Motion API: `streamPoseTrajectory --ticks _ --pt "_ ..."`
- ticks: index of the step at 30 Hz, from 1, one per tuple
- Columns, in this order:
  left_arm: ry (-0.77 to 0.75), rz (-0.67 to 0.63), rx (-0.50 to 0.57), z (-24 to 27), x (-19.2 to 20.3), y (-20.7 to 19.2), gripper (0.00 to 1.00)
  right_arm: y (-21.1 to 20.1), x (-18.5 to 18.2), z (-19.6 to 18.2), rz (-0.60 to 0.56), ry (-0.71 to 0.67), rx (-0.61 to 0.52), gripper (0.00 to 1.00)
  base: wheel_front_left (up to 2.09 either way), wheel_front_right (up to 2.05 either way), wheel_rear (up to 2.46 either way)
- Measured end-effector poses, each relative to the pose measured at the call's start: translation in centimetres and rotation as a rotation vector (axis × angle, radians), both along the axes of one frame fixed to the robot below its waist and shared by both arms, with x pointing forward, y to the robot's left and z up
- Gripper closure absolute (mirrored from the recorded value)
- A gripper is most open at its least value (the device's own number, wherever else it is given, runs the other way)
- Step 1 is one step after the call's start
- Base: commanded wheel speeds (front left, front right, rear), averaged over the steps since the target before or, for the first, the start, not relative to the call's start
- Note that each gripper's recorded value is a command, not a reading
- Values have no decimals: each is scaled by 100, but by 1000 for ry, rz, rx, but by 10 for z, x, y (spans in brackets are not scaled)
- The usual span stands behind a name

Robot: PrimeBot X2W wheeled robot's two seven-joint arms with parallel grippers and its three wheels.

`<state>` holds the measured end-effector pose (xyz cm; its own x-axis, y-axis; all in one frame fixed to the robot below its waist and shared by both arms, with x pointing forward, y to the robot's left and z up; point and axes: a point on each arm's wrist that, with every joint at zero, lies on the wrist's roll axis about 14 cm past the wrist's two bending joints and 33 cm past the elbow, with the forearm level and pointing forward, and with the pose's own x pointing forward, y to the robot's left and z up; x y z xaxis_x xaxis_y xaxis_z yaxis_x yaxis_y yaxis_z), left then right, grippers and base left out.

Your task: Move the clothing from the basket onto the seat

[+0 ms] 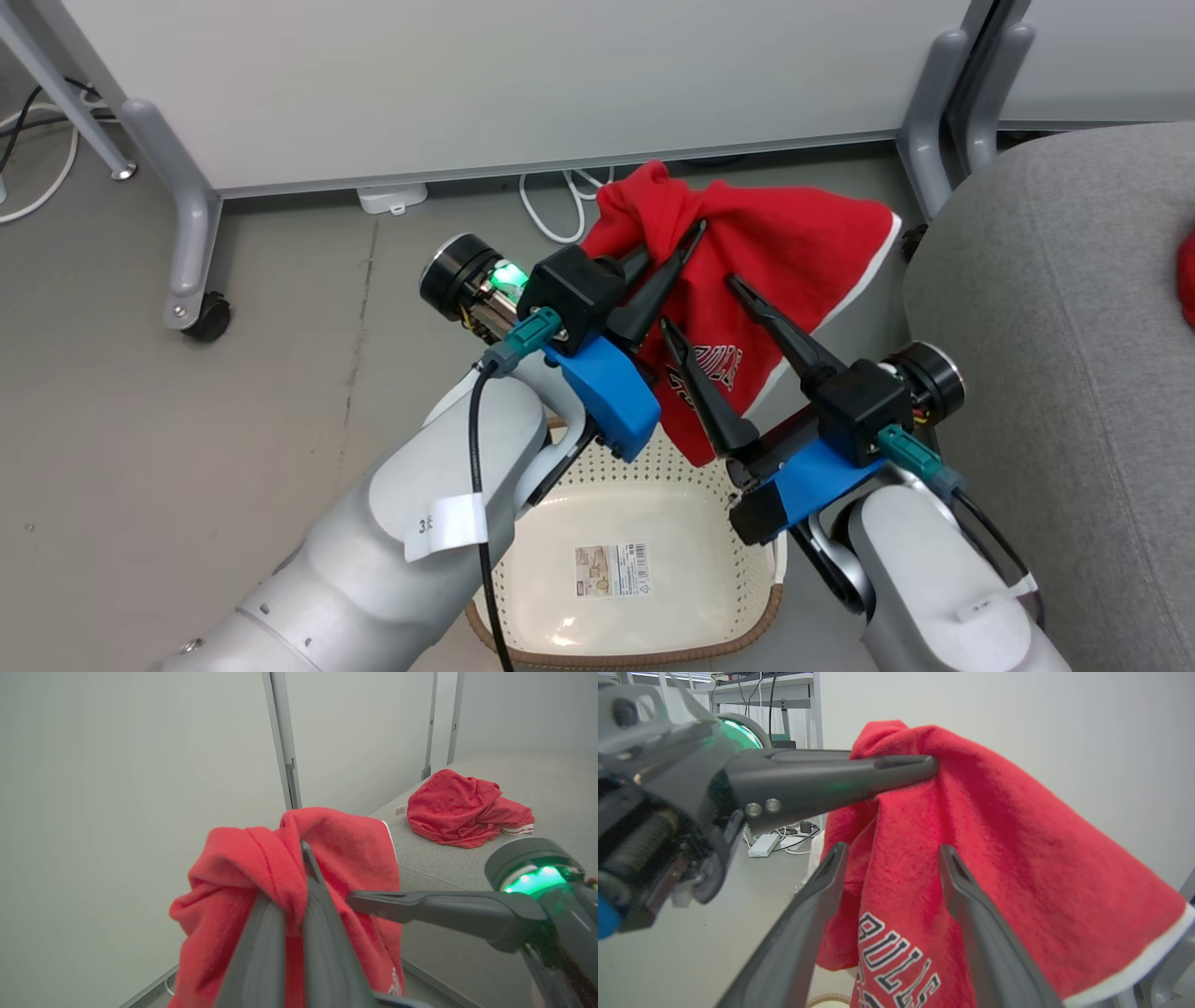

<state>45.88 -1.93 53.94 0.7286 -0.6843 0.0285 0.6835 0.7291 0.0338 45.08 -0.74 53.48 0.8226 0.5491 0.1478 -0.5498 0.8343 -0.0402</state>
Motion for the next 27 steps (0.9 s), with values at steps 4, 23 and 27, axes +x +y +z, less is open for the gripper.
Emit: streamPoseTrajectory --ticks 4,23,27 --pt "-2 -5 -3 1 -1 -1 100 3 9 -6 5 0 -39 0 0 0 0" --pt "-9 -39 -35 10 -14 -10 100 10 36 -8 -4 36 -7 100 0 0 0" --pt "-13 -36 -37 12 -14 -11 100 9 36 -6 -6 36 -2 100 0 0 0"
